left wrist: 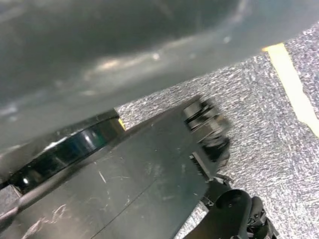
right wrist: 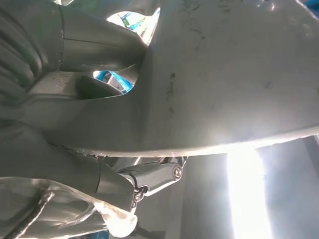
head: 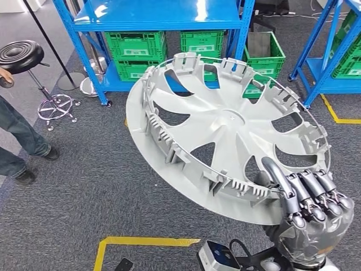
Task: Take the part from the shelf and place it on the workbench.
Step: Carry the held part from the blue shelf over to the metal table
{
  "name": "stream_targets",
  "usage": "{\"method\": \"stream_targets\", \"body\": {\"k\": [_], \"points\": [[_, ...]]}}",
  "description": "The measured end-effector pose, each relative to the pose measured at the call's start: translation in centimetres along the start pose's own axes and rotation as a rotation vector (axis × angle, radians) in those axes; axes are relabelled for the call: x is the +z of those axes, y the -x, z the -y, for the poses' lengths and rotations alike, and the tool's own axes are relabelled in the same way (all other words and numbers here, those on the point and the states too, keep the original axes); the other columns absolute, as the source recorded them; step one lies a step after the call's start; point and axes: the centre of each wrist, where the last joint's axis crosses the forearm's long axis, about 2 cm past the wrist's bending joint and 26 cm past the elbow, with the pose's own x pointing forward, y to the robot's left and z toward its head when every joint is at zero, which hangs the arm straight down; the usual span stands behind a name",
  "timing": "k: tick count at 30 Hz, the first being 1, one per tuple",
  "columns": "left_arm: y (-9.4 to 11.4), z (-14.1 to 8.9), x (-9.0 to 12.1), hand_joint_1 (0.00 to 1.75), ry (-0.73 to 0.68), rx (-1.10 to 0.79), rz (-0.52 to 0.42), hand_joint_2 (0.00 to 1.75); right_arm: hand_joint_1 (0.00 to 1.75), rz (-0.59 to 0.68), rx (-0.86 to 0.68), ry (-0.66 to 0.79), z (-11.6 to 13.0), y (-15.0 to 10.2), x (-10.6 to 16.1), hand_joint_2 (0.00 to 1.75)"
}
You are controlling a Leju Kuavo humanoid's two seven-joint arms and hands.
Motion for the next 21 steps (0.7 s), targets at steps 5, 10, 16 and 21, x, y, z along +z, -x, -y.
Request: {"method": "stream_targets", "body": {"k": [5,10,16,21], "points": [[0.16,-0.06,0.06,0.00,-0.002,0.002,-0.002,0.00,1.75,0.000,-0.002,0.006,-0.05,0.03,-0.10,1.75],[0.25,-0.07,0.09,0.00,-0.006,0.008,-0.004,0.00,1.75,0.000,-0.006,0.016,-0.10,0.03,-0.25,1.75],[0.26,-0.02,0.11,0.00,-0.006,0.010,-0.004,0.00,1.75,0.007,-0.008,0.017,-0.11,0.06,-0.23,1.75],[0.26,0.01,0.11,0.00,-0.006,0.011,-0.004,0.00,1.75,0.013,-0.009,0.018,-0.11,0.09,-0.23,1.75]]}}
